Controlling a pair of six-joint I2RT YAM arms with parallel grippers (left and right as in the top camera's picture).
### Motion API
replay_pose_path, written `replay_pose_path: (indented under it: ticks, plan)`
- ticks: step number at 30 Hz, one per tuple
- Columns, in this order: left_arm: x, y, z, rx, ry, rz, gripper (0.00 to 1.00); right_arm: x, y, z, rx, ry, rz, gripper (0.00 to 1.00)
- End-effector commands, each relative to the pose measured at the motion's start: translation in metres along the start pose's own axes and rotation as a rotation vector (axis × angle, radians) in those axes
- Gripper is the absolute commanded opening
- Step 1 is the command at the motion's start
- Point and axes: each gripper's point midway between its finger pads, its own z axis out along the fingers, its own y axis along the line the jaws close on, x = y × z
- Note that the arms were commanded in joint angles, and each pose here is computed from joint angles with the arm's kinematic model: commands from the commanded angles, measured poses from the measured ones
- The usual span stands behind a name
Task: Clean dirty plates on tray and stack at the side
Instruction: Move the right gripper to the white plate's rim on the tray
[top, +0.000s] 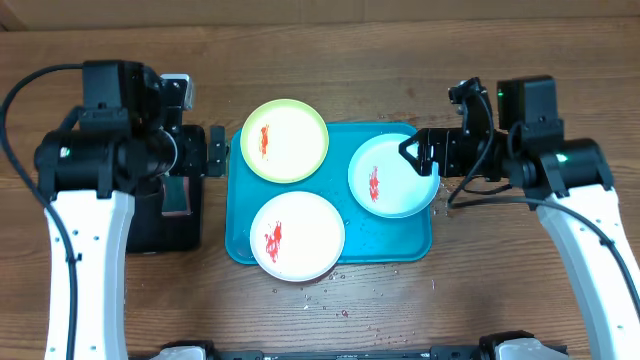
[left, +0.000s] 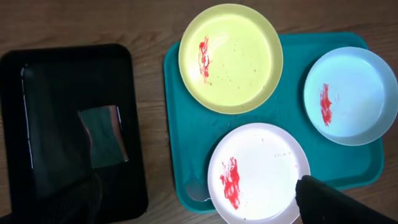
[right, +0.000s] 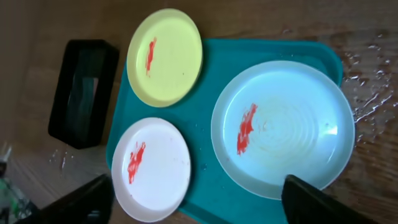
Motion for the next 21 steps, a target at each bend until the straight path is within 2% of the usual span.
replay_pose_path:
  ticks: [1, 5, 7, 13, 21]
  plan:
    - [-0.004, 0.0, 0.007, 0.013, 0.02, -0.01, 1.0, -0.004, 0.007, 0.005, -0.022, 0.014, 0.051, 0.8]
    - [-0.001, 0.009, 0.018, -0.027, 0.063, -0.021, 1.0, 0.003, 0.006, 0.022, 0.048, 0.049, 0.107, 0.73]
    - [0.003, 0.022, 0.025, -0.097, 0.094, -0.087, 0.99, 0.012, 0.014, 0.037, 0.091, 0.079, 0.117, 0.71]
    - [0.01, 0.052, 0.025, -0.27, 0.12, -0.194, 0.88, 0.036, 0.036, 0.071, 0.139, 0.16, 0.088, 0.69]
    - [0.008, 0.059, 0.024, -0.317, 0.102, -0.237, 0.89, 0.074, 0.054, 0.115, 0.184, 0.286, 0.06, 0.63]
